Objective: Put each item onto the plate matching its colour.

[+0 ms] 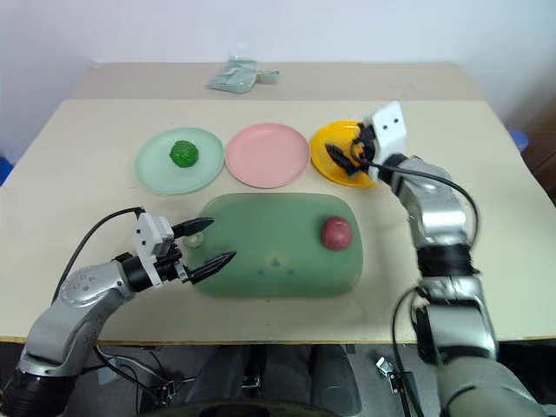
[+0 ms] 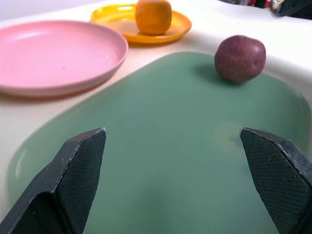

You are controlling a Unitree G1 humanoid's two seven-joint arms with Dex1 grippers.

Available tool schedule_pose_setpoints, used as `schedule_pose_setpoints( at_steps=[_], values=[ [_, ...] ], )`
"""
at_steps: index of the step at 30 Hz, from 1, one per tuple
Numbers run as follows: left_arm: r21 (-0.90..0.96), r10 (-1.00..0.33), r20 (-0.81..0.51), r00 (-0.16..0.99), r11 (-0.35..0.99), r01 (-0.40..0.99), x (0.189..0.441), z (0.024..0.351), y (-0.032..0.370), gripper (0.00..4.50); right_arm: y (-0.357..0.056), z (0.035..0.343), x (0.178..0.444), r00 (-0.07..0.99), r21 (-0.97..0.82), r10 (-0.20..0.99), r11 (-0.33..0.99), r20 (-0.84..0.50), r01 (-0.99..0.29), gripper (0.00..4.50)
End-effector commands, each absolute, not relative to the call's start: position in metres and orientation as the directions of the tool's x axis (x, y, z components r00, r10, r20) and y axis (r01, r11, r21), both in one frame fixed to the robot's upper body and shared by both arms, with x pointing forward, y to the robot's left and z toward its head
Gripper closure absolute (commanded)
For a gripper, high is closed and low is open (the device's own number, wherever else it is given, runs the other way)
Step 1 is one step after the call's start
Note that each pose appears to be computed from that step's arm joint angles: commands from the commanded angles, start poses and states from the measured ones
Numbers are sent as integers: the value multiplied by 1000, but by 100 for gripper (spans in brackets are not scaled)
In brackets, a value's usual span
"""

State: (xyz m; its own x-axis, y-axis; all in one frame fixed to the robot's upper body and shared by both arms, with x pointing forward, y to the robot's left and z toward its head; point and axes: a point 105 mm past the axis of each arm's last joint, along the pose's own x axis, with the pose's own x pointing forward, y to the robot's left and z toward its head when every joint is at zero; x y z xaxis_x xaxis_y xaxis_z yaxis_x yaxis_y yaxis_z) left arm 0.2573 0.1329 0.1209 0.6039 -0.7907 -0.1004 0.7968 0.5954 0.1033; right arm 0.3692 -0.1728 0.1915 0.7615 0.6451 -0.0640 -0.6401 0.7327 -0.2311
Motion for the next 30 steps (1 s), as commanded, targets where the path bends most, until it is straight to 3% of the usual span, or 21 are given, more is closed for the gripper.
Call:
schedule_pose_setpoints(
  at_steps=[1,4,7,11,15,17,21,24,27,30],
  values=[
    [123,-811,-79,579,569,813,256,128,130,0,-160,188,322,583,-209,799,551,-146,-808,3],
    [126,-821,-81,565,554,823,259,129,129,0,-161,152,295,511,-195,804,472,-305,-860,3],
    [130,-829,-79,553,541,831,262,130,127,0,-168,128,297,553,-215,742,511,-378,-832,3],
    [131,-833,-80,548,536,834,262,130,126,0,-170,119,300,568,-219,721,527,-396,-821,3],
    [137,-822,-82,564,551,823,262,131,131,0,-159,132,307,576,-219,751,532,-324,-818,170],
    [142,-805,-76,589,576,805,262,131,137,0,-147,143,313,579,-229,772,533,-263,-815,184],
    [147,-727,-20,686,677,721,268,139,156,0,-117,166,337,614,-265,777,569,-139,-779,184],
    [142,-633,30,774,769,623,275,146,178,0,-91,178,373,696,-277,715,657,-67,-701,184],
    [151,-538,55,841,837,526,279,148,196,0,-66,173,413,778,-249,622,742,-92,-622,184],
    [136,-480,84,873,874,467,281,150,203,0,-45,168,435,798,-256,592,759,-110,-598,184]
  ],
)
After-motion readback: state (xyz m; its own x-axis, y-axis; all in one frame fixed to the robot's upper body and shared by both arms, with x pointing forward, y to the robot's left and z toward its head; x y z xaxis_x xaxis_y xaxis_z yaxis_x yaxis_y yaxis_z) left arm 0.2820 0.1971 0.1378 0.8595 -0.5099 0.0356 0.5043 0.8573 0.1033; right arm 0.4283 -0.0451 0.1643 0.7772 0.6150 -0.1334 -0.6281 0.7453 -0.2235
